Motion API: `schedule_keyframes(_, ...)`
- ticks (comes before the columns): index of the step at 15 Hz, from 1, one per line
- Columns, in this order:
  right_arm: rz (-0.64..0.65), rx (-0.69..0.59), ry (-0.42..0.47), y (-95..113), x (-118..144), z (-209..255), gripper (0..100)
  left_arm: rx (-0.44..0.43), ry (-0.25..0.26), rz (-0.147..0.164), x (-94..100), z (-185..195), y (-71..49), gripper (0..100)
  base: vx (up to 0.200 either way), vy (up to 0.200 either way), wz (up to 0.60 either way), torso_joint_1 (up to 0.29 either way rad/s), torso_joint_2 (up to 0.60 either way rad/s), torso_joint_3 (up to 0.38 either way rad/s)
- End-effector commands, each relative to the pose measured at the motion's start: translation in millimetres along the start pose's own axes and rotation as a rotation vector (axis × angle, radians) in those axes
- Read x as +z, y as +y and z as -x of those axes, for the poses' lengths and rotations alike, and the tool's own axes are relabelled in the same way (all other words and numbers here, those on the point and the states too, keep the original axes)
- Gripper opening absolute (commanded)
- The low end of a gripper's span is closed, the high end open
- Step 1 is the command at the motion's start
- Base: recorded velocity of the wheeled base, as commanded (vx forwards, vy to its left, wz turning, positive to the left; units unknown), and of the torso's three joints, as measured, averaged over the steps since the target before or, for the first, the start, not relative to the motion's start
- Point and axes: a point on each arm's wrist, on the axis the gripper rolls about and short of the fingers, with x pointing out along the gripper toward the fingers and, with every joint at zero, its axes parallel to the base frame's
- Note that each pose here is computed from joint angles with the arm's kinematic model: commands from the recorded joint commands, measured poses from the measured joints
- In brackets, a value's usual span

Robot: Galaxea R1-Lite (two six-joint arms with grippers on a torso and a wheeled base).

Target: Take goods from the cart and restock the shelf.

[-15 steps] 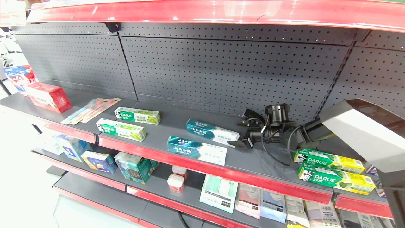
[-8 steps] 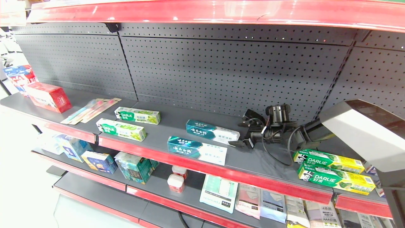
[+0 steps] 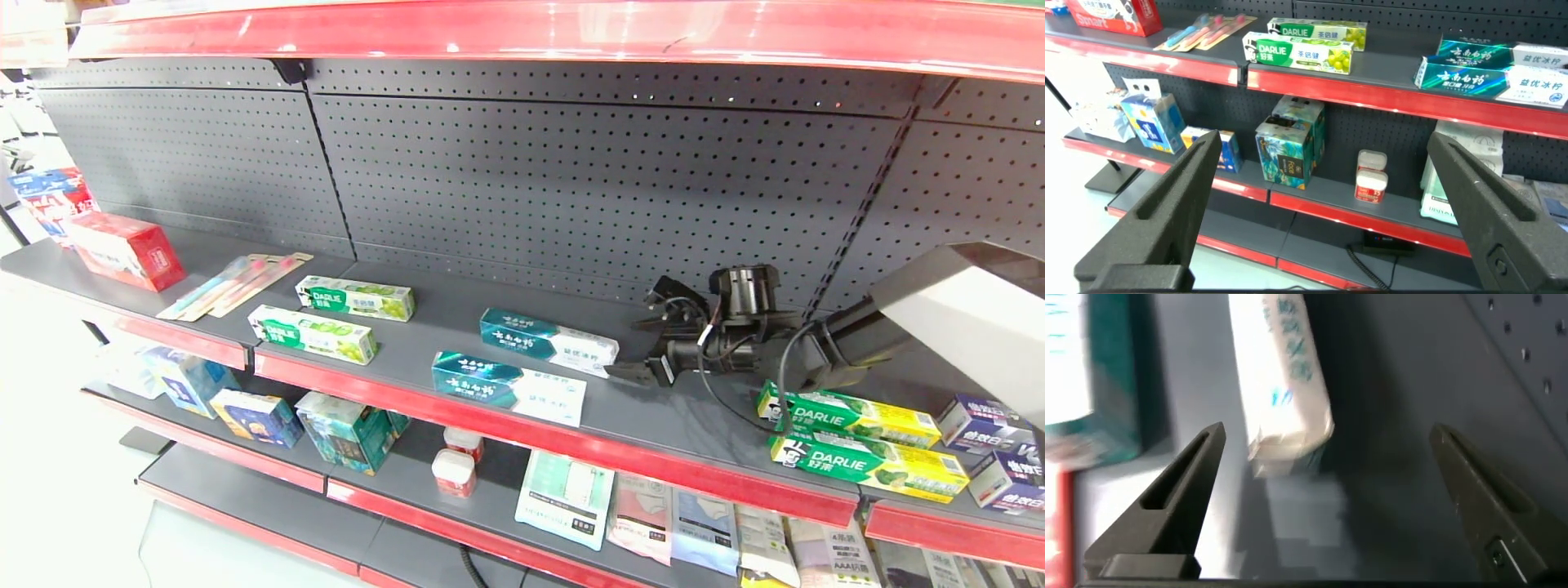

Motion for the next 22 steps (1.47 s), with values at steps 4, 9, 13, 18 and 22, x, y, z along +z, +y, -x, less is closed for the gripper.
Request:
schedule_keyframes(4, -0.086, -0.126, -0.003, 17.1, 28.2, 74.7, 100, 0.000, 0.000, 0.000, 0.0, 0.0, 0.0, 100, 0.000, 0.000, 0.00, 0.000, 0.00, 0.000)
schedule_keyframes(9, -0.205, -0.235, -0.073, 54.6, 55.9, 149.7, 100, 0.000, 0.000, 0.000, 0.0, 0.0, 0.0, 100, 0.000, 0.000, 0.00, 0.000, 0.00, 0.000)
schedule_keyframes(13, -0.256, -0.334, -0.078, 96.8, 45.3, 204.1, 100, 0.000, 0.000, 0.000, 0.0, 0.0, 0.0, 100, 0.000, 0.000, 0.00, 0.000, 0.00, 0.000)
schedule_keyframes(18, -0.262, -0.537, -0.083, 170.8, -3.6, 275.9, 100, 0.000, 0.000, 0.000, 0.0, 0.0, 0.0, 100, 0.000, 0.000, 0.00, 0.000, 0.00, 0.000)
schedule_keyframes(22, -0.394, -0.686, 0.014, 230.6, -45.4, 319.4, 100, 0.000, 0.000, 0.000, 0.0, 0.0, 0.0, 100, 0.000, 0.000, 0.00, 0.000, 0.00, 0.000)
